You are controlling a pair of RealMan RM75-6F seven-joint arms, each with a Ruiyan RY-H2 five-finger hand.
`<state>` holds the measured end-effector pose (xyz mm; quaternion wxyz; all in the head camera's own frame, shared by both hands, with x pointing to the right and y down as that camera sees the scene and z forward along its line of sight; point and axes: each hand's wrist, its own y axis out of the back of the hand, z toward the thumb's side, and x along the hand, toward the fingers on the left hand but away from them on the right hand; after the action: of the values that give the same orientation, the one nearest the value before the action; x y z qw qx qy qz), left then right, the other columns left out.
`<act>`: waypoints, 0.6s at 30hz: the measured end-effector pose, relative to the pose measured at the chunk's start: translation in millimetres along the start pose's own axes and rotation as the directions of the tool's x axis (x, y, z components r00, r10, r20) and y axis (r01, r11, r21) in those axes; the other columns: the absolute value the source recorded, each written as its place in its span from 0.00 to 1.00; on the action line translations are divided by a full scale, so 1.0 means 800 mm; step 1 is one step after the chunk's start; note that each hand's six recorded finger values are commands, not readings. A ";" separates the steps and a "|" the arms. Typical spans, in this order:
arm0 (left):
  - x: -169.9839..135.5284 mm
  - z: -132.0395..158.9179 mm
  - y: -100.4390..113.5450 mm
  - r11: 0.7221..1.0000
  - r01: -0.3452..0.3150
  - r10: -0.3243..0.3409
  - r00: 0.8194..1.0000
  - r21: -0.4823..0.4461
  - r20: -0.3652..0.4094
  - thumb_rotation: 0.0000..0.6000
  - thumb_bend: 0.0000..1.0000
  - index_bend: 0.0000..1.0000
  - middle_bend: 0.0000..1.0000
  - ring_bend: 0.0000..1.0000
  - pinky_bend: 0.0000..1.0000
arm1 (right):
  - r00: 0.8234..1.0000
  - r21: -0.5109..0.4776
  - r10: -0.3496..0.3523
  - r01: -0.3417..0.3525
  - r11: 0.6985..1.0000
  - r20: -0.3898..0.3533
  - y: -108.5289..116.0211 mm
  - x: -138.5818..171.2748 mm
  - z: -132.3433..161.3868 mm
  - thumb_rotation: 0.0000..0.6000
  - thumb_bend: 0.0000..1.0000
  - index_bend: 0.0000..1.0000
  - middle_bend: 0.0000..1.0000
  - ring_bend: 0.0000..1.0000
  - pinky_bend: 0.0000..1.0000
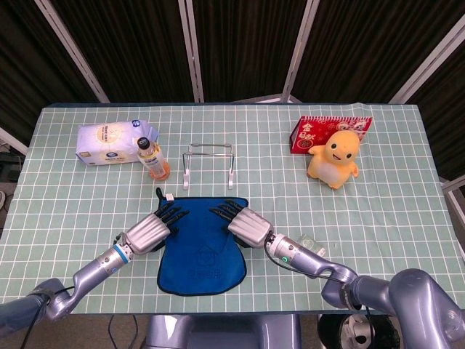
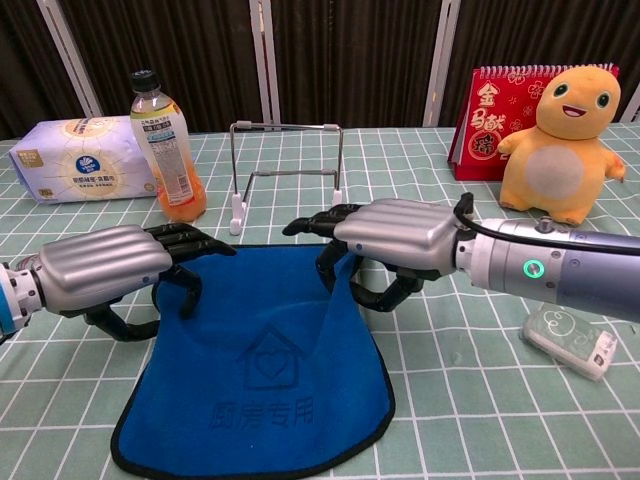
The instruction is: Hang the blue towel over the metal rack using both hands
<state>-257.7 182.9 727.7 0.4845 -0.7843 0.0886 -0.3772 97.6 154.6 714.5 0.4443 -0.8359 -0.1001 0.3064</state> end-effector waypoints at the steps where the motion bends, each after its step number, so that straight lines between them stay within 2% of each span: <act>1: 0.000 0.000 0.001 1.000 -0.002 0.002 1.000 -0.002 0.000 1.00 0.45 0.58 0.00 0.00 0.00 | 1.000 0.000 0.000 0.000 1.000 -0.001 0.000 0.000 0.001 1.00 0.63 0.64 0.01 0.00 0.00; 4: -0.002 0.000 0.004 1.000 -0.012 0.012 1.000 -0.013 0.001 1.00 0.45 0.70 0.00 0.00 0.00 | 1.000 0.000 -0.001 0.001 1.000 -0.004 0.001 0.000 0.003 1.00 0.63 0.64 0.01 0.00 0.00; 7: -0.003 0.000 0.009 0.999 -0.027 0.027 1.000 -0.025 -0.001 1.00 0.46 0.75 0.00 0.00 0.00 | 1.000 0.000 -0.005 0.005 1.000 -0.005 0.003 0.000 0.004 1.00 0.63 0.64 0.01 0.00 0.00; 12: -0.005 -0.004 0.025 0.996 -0.077 0.077 0.997 -0.045 -0.015 1.00 0.46 0.79 0.00 0.00 0.00 | 0.999 -0.007 -0.033 0.033 0.999 -0.007 0.016 0.002 0.006 1.00 0.63 0.64 0.01 0.00 0.00; 18: -0.008 -0.013 0.063 0.981 -0.178 0.175 0.984 -0.073 -0.039 1.00 0.46 0.81 0.00 0.00 0.00 | 0.994 -0.001 -0.108 0.108 0.994 -0.007 0.057 0.005 0.008 1.00 0.63 0.64 0.01 0.00 0.00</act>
<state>-258.3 152.8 685.1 0.4842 -0.7852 0.1798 -0.3417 92.4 133.8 673.4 0.4601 -0.8305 -0.1437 0.2792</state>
